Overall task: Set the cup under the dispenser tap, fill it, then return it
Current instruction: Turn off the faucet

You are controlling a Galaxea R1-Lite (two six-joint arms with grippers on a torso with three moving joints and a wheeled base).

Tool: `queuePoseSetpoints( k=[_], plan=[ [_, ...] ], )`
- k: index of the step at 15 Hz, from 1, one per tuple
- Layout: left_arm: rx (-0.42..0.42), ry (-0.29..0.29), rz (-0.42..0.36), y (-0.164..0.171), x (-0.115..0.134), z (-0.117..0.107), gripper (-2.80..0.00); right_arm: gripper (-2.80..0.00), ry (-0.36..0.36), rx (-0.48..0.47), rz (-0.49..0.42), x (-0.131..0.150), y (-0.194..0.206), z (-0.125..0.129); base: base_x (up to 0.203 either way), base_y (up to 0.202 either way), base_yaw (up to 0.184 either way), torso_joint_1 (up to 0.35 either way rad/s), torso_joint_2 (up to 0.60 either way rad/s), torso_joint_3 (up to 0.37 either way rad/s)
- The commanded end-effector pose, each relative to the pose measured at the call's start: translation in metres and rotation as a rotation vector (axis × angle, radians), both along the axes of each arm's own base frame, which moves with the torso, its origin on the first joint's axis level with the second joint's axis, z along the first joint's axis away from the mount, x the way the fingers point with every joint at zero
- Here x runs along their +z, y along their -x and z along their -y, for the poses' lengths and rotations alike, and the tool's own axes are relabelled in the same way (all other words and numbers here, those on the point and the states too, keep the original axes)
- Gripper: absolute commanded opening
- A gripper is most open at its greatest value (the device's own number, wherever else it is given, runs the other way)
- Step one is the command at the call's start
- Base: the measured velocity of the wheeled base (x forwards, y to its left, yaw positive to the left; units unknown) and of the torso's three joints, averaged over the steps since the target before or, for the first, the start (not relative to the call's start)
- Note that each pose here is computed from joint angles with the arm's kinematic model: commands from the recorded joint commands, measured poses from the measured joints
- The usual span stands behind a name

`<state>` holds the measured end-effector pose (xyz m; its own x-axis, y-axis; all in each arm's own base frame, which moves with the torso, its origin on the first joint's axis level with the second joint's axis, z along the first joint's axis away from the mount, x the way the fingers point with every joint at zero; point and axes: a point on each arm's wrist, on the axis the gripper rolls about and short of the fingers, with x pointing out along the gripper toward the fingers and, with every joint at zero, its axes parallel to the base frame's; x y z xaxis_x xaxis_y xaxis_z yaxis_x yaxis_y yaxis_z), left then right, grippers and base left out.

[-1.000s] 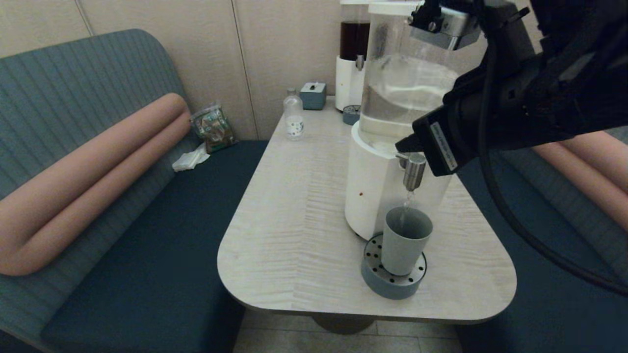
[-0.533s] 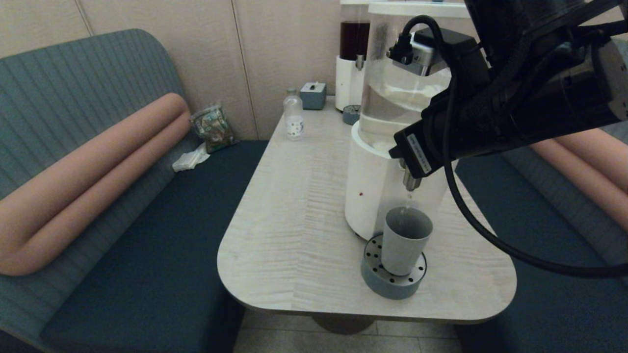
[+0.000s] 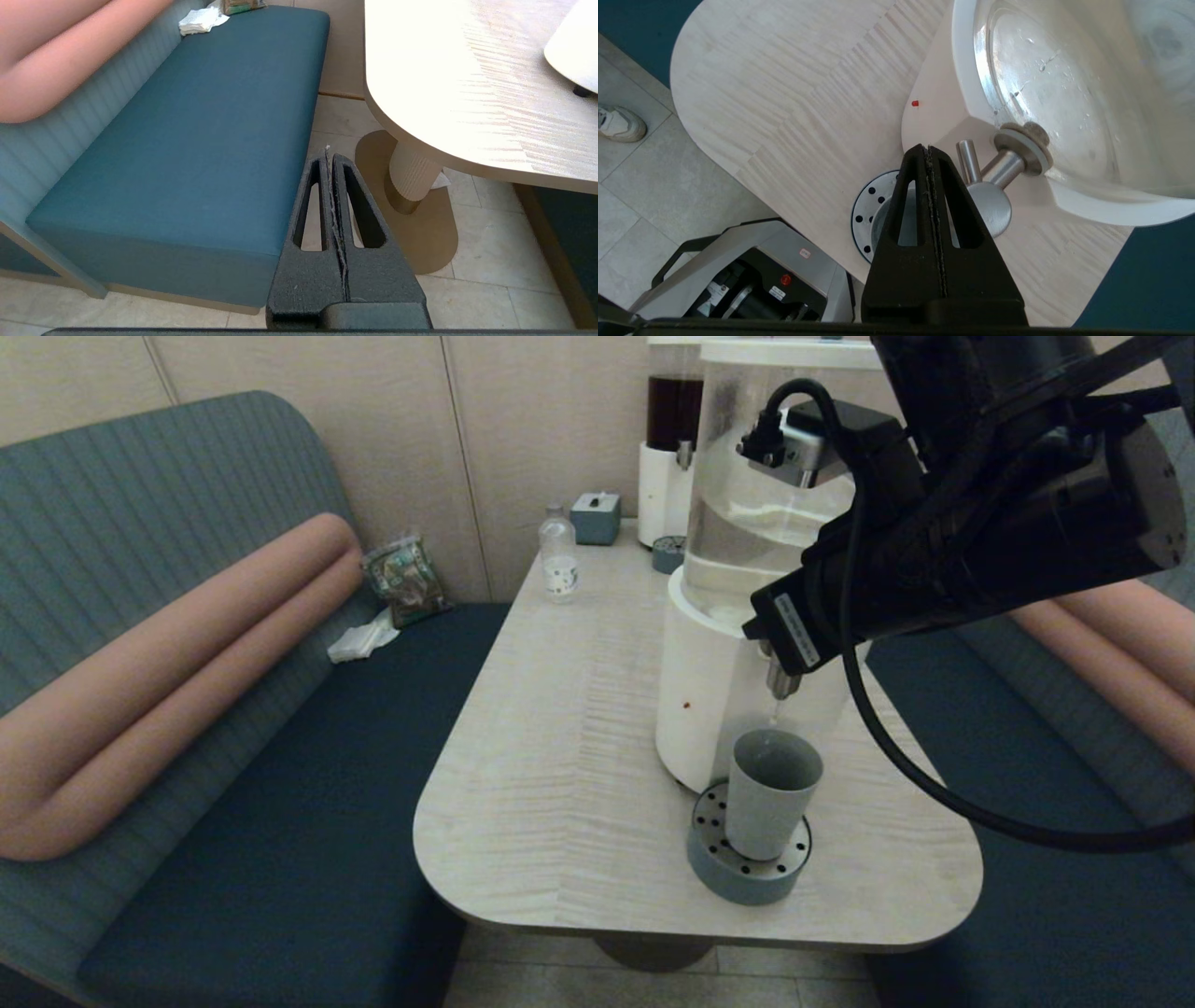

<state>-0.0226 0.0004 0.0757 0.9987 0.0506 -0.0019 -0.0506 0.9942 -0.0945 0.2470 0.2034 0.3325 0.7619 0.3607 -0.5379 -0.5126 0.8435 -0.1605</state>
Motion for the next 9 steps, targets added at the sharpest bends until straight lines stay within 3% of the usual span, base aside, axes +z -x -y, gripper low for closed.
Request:
queuePoseSetpoints(
  k=[1,9],
  plan=[
    [0.001,0.001,-0.003,-0.0002,-0.0004,0.0000,-2.80,-2.80,0.004,0.000,-0.003,-0.0021,-0.0019,-0.0016,0.000,0.000,0.000,0.000,0.00,0.000],
    [0.000,0.002,-0.003,-0.0002,-0.0004,0.0000,-2.80,-2.80,0.004,-0.007,-0.005,-0.0046,-0.0060,-0.0023,0.000,0.000,0.000,0.000,0.00,0.000]
  ],
)
